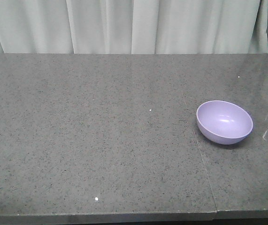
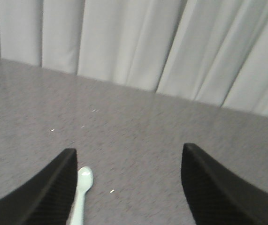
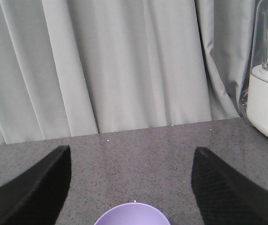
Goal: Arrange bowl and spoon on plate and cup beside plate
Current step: 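Lower the left gripper over the mint spoon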
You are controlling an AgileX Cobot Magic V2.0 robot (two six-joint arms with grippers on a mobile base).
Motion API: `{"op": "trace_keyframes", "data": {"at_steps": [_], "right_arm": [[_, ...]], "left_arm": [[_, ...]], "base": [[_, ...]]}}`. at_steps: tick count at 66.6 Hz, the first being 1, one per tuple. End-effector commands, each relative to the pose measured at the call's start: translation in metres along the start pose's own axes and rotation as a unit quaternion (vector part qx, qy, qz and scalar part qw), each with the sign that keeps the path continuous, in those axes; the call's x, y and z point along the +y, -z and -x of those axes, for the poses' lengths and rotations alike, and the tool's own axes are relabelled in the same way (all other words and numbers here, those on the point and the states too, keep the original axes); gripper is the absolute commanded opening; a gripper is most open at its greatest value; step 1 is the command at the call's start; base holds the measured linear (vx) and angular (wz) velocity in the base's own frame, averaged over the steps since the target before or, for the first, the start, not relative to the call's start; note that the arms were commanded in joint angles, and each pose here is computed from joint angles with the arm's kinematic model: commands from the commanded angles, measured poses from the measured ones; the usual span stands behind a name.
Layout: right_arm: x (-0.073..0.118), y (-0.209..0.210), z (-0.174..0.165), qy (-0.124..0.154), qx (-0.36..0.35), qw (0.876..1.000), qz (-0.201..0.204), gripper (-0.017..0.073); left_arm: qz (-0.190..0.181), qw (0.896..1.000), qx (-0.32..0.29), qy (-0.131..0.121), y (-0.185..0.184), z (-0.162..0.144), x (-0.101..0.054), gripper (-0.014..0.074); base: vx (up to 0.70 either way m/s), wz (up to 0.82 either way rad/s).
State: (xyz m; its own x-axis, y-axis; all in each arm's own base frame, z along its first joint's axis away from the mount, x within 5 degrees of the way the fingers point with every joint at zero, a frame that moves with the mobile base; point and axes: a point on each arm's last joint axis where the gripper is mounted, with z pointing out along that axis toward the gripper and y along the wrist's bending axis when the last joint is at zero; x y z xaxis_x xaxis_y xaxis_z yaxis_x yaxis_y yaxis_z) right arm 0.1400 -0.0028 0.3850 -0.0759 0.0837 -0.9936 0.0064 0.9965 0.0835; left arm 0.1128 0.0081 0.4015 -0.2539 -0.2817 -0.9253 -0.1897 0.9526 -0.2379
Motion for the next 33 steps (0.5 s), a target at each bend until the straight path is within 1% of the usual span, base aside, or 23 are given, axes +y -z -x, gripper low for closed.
{"op": "trace_keyframes", "data": {"at_steps": [1, 5, 9, 15, 17, 20, 27, 33], "right_arm": [[-0.001, 0.002, 0.016, 0.005, -0.050, 0.999, -0.008, 0.0531], [-0.001, 0.002, 0.016, 0.005, -0.049, 0.999, -0.008, 0.0531], [-0.001, 0.002, 0.015, 0.005, -0.046, 0.999, -0.007, 0.0531], [-0.001, 0.002, 0.015, 0.005, -0.043, 0.999, -0.007, 0.0531], [-0.001, 0.002, 0.014, 0.005, -0.042, 0.999, -0.007, 0.0531], [-0.001, 0.002, 0.014, 0.005, -0.039, 0.999, -0.006, 0.0531], [-0.001, 0.002, 0.013, 0.005, -0.035, 0.999, -0.006, 0.0531], [-0.001, 0.002, 0.013, 0.005, -0.035, 0.999, -0.006, 0.0531]], "left_arm": [[0.028, 0.998, 0.022, -0.056, -0.013, 0.023, -0.006, 0.0461], [0.045, 0.995, 0.052, -0.079, -0.024, 0.033, -0.010, 0.0461], [0.062, 0.989, 0.091, -0.101, -0.037, 0.038, -0.013, 0.0461], [0.080, 0.981, 0.137, -0.115, -0.058, 0.042, -0.017, 0.0461], [0.087, 0.977, 0.155, -0.118, -0.066, 0.041, -0.019, 0.0461], [0.098, 0.969, 0.184, -0.130, -0.081, 0.038, -0.020, 0.0461], [0.125, 0.953, 0.231, -0.149, -0.106, 0.028, -0.018, 0.0461], [0.141, 0.940, 0.263, -0.163, -0.126, 0.018, -0.017, 0.0455]], "base": [[0.00, 0.00], [0.00, 0.00], [0.00, 0.00], [0.00, 0.00], [0.00, 0.00], [0.00, 0.00], [0.00, 0.00], [0.00, 0.00]]}}
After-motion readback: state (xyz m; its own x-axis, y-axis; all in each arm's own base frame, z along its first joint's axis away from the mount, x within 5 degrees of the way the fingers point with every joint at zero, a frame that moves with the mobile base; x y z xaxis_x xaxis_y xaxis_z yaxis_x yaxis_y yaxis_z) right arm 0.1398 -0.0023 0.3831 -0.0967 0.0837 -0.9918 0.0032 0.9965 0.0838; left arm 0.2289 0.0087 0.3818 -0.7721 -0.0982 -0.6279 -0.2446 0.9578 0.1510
